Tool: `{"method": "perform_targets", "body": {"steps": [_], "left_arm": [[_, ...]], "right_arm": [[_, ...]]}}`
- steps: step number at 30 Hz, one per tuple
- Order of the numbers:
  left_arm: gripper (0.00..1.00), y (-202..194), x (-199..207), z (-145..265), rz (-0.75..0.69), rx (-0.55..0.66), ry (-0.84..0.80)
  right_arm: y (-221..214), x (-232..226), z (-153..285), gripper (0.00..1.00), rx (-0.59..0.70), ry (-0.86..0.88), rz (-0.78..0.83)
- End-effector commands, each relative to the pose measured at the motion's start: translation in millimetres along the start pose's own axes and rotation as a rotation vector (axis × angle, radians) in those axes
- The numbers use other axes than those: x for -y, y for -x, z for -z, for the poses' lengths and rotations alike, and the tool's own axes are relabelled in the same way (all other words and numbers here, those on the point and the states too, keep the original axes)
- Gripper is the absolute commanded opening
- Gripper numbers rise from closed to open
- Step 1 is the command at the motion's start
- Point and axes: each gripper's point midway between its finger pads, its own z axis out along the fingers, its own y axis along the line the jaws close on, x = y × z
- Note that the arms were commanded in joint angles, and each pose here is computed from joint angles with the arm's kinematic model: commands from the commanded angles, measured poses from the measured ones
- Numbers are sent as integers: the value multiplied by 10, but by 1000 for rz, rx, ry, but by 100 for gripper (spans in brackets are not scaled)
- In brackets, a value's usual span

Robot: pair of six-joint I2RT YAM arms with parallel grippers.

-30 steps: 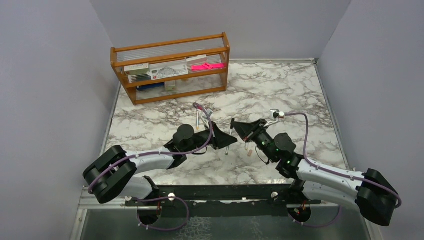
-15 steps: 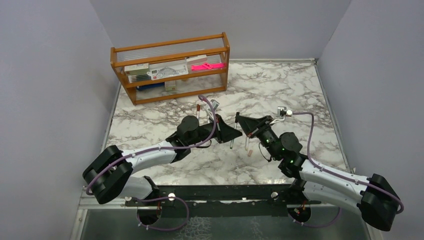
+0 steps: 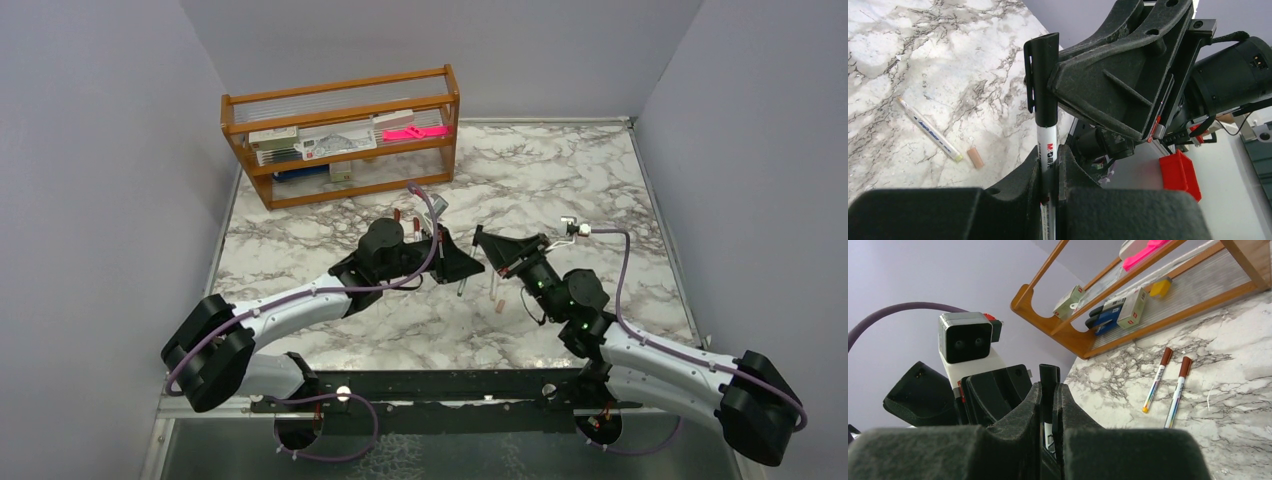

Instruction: Insert the pens into the pen caps

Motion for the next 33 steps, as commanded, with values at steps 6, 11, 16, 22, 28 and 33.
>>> {"method": "perform_targets", "body": {"steps": [6,11,16,22,28,33], "left_arm": [[0,1209,652,61,-219,365,-138],[0,772,180,28,-151,251,-9],[0,269,-196,53,-75,142,58],[0,-124,-786,243,0,131,272],[0,-138,-1494,363,97,164,659],[0,69,-1898,286,117,184,887]], "right_arm": [[-1023,396,567,1,-456,-55,9],[-628,191,396,1,-327,-63,48],[23,-71,384,30,-90,-44,59],[628,-156,733,44,122,-42,62],[553,193,953,41,56,-217,76],[384,289,973,38,-4,-235,64]]}}
